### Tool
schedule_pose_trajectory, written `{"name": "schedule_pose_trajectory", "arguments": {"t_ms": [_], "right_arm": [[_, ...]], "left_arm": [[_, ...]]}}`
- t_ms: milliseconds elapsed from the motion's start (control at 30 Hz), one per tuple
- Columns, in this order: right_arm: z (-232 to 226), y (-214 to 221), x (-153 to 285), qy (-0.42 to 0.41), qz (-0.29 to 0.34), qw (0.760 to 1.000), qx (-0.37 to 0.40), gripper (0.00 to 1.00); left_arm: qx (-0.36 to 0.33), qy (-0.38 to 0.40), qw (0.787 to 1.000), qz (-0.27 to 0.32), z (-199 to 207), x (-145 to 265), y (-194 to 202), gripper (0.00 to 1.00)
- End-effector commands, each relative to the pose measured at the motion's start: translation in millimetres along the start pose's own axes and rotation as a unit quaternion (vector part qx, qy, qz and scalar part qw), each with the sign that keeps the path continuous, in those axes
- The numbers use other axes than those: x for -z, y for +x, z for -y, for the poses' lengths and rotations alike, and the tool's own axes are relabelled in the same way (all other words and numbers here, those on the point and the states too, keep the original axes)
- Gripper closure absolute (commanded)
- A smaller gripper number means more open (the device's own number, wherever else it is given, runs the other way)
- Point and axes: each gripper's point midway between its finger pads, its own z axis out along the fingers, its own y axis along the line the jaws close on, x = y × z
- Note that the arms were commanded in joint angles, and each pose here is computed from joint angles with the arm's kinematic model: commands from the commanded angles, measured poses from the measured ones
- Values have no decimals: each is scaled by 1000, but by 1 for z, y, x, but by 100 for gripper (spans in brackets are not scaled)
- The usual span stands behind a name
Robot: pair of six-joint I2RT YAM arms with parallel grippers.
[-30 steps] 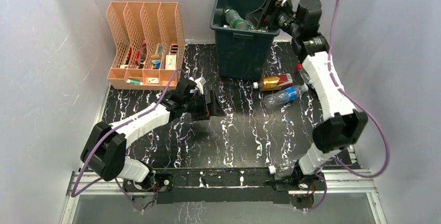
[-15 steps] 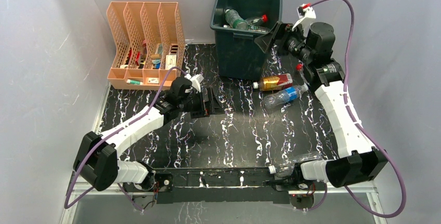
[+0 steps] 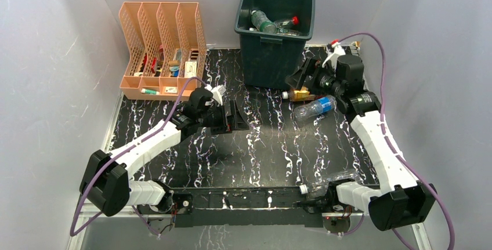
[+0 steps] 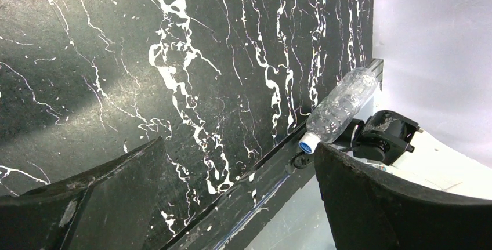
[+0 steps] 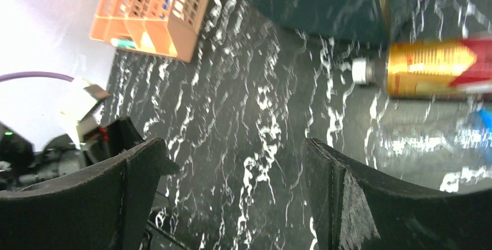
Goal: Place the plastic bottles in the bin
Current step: Pick up the plastic bottle at the center of the board.
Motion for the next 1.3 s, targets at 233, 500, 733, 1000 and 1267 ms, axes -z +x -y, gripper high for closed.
{"name": "schedule_pose_trajectory", "arguments": {"t_ms": [233, 500, 733, 1000, 1267], "right_arm": [[78, 53, -25, 161, -43, 981, -102, 3], [145, 65, -41, 245, -42, 956, -156, 3], [200, 61, -40, 290, -31, 935, -202, 2], [241, 71, -37, 328, -39, 915, -230, 2], [255, 85, -44, 337, -46, 909, -241, 2]], "left_arm": [[-16, 16, 1000, -8, 16, 9, -2, 2], [-12, 11, 1000, -9, 9, 7, 2, 2], [-13, 8, 1000, -8, 8, 9, 3, 2], [-12, 16, 1000, -13, 10, 6, 4, 2], [-13, 17, 1000, -12, 10, 7, 4, 2]]}}
